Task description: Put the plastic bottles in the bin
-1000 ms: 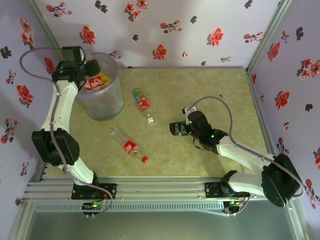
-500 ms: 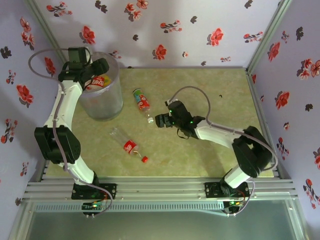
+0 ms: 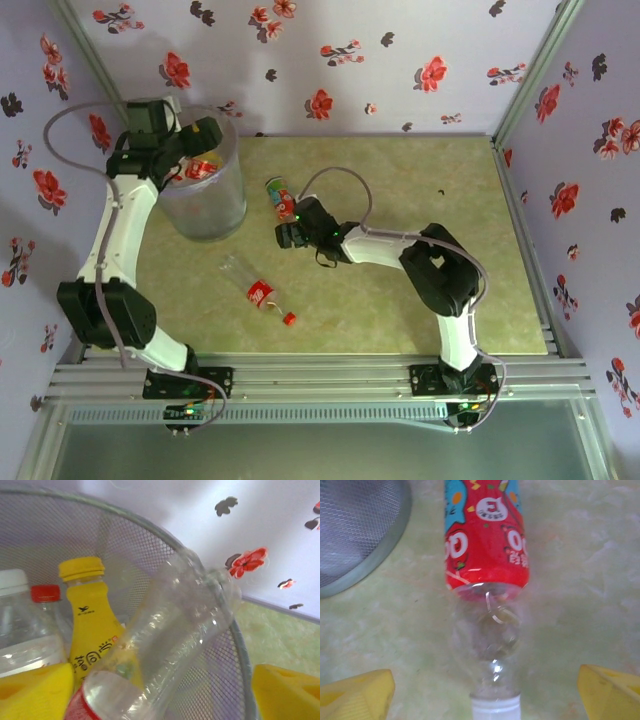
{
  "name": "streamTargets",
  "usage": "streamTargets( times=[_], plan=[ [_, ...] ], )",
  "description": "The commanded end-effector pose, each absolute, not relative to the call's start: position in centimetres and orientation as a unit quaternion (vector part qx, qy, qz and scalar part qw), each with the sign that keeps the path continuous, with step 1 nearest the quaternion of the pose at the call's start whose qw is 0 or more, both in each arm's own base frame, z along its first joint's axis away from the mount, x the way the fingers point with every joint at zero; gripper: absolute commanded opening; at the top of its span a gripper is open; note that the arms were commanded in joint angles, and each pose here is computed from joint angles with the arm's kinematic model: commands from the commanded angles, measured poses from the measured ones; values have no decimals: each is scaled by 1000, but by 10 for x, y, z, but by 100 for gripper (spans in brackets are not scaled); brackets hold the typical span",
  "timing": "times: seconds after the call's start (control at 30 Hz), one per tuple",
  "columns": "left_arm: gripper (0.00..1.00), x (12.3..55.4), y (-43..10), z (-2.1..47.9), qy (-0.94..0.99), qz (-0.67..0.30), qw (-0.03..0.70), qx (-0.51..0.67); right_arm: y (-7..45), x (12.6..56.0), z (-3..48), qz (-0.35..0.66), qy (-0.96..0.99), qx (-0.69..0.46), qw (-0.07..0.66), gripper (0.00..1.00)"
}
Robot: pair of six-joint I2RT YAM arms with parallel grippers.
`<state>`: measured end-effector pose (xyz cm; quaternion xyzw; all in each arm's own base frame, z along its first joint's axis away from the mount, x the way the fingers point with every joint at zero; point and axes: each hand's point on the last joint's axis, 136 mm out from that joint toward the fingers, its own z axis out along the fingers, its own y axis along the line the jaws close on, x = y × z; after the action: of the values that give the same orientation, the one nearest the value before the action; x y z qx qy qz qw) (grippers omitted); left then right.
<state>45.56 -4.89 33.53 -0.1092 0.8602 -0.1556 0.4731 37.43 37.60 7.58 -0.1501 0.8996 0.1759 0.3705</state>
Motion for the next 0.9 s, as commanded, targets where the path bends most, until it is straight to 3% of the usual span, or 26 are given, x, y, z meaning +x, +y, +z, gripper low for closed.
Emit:
streamTargets(
  times=[0.0,0.5,0.6,0.73,0.87],
  plan=[
    [100,427,-38,361,849,-128,501,-110,372,390,70,141,906,-129,378,95],
    [100,347,-77,365,834,-191,507,-100,386,401,24,107,922,-135,346,92],
    [100,338,-88,365,833,-199,507,-92,386,402,19,101,924,-139,341,87],
    [100,335,-96,362,838,-201,501,-81,386,402,19,99,924,-140,342,73],
    [100,335,-99,361,837,-205,501,-80,384,403,21,97,924,-139,343,69]
  ],
)
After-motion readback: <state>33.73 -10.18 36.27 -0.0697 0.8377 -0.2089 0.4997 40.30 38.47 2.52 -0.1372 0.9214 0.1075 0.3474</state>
